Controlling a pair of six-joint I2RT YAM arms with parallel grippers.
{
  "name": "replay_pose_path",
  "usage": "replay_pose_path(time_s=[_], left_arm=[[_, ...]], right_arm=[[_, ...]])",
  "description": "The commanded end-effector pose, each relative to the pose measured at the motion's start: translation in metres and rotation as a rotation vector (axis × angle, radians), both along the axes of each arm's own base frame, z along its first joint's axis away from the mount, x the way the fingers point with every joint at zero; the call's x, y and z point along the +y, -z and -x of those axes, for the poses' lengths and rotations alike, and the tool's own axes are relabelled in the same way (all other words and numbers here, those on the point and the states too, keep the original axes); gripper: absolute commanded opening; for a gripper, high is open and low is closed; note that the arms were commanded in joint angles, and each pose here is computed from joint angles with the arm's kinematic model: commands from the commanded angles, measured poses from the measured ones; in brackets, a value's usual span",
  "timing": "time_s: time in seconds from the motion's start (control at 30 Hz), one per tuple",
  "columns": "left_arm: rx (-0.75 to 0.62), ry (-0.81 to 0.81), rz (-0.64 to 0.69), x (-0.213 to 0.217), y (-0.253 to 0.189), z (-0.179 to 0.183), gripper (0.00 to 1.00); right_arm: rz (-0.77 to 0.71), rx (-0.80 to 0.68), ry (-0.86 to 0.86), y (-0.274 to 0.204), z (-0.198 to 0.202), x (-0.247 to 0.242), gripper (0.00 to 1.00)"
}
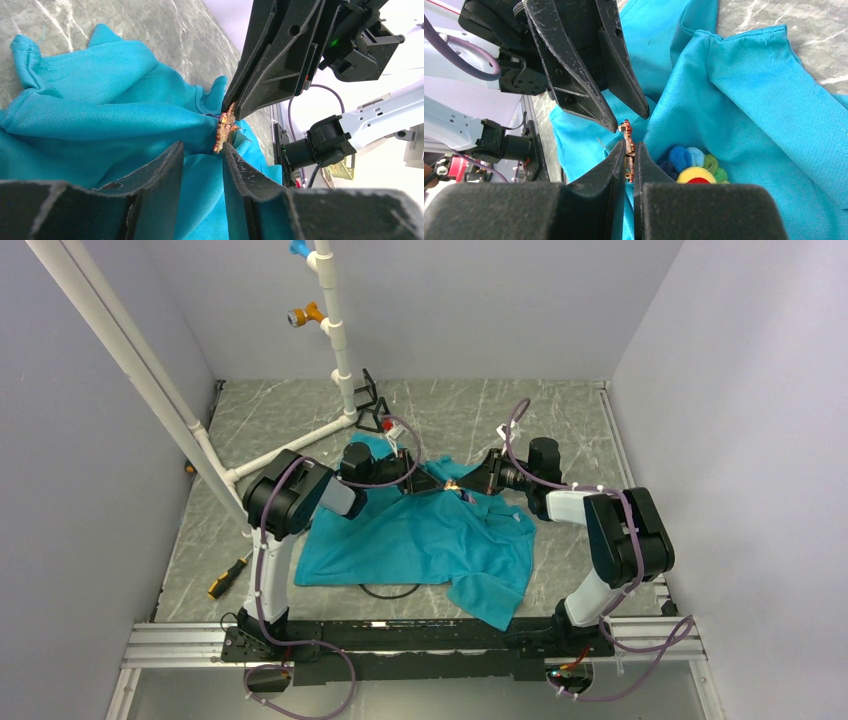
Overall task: Remove the brooch from the garment
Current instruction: Remove the brooch from the clothes.
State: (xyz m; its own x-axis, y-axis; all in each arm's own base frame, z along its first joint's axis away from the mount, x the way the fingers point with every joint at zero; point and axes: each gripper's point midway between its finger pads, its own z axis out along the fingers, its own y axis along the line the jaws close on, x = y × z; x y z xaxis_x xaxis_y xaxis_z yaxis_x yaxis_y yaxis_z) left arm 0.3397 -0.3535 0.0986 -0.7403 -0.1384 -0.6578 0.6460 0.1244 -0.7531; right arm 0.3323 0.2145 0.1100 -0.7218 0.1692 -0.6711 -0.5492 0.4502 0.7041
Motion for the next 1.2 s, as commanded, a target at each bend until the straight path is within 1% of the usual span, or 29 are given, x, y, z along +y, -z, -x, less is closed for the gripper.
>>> replay_pose_path(time_s=[0.0,0.17,0.27,0.43,0.5,0.53,0.57,0.63,0.77,0.87,0.97,1.17], left_arm=[[-0.089,0.042,0.036,-0.008,-0.021,0.002,0.39],[-0.094,0.055,0.044,-0.011,-0.024,0.005,0.34],[-0.097,0.06,0.049,-0.012,-0.026,0.006,0.27],[-0.113,0.061,0.059,-0.009,-0.031,0.009,0.11],[-0.118,0.055,0.067,-0.006,-0.034,0.008,0.02],[-0.123,0.053,0.071,-0.005,-0.037,0.007,0.0],[-0.124,0.049,0.07,-0.003,-0.038,0.007,0.0],[-0.13,0.037,0.067,0.001,-0.04,0.004,0.0],[-0.141,0.023,0.06,0.009,-0.043,0.001,0.0],[-0.152,0.01,0.052,0.014,-0.045,0.0,0.0],[-0.153,0.007,0.046,0.017,-0.045,0.0,0.0],[-0.162,-0.004,0.03,0.023,-0.046,-0.001,0.0]], right_arm=[[-0.046,-0.088,-0.044,-0.023,-0.006,0.006,0.0],[-0.062,-0.086,-0.06,-0.026,-0.004,0.009,0.0],[-0.069,-0.084,-0.067,-0.027,-0.004,0.011,0.0],[-0.071,-0.082,-0.076,-0.027,-0.005,0.014,0.0],[-0.072,-0.082,-0.08,-0.027,-0.005,0.014,0.0],[-0.072,-0.08,-0.081,-0.027,-0.005,0.015,0.0],[-0.072,-0.082,-0.083,-0.027,-0.006,0.015,0.0],[-0.069,-0.077,-0.085,-0.026,-0.006,0.015,0.09],[-0.059,-0.071,-0.081,-0.024,-0.006,0.014,0.23],[-0.053,-0.069,-0.078,-0.024,-0.007,0.014,0.3],[-0.046,-0.071,-0.081,-0.026,-0.008,0.014,0.33],[-0.029,-0.094,-0.085,-0.03,-0.009,0.011,0.41]])
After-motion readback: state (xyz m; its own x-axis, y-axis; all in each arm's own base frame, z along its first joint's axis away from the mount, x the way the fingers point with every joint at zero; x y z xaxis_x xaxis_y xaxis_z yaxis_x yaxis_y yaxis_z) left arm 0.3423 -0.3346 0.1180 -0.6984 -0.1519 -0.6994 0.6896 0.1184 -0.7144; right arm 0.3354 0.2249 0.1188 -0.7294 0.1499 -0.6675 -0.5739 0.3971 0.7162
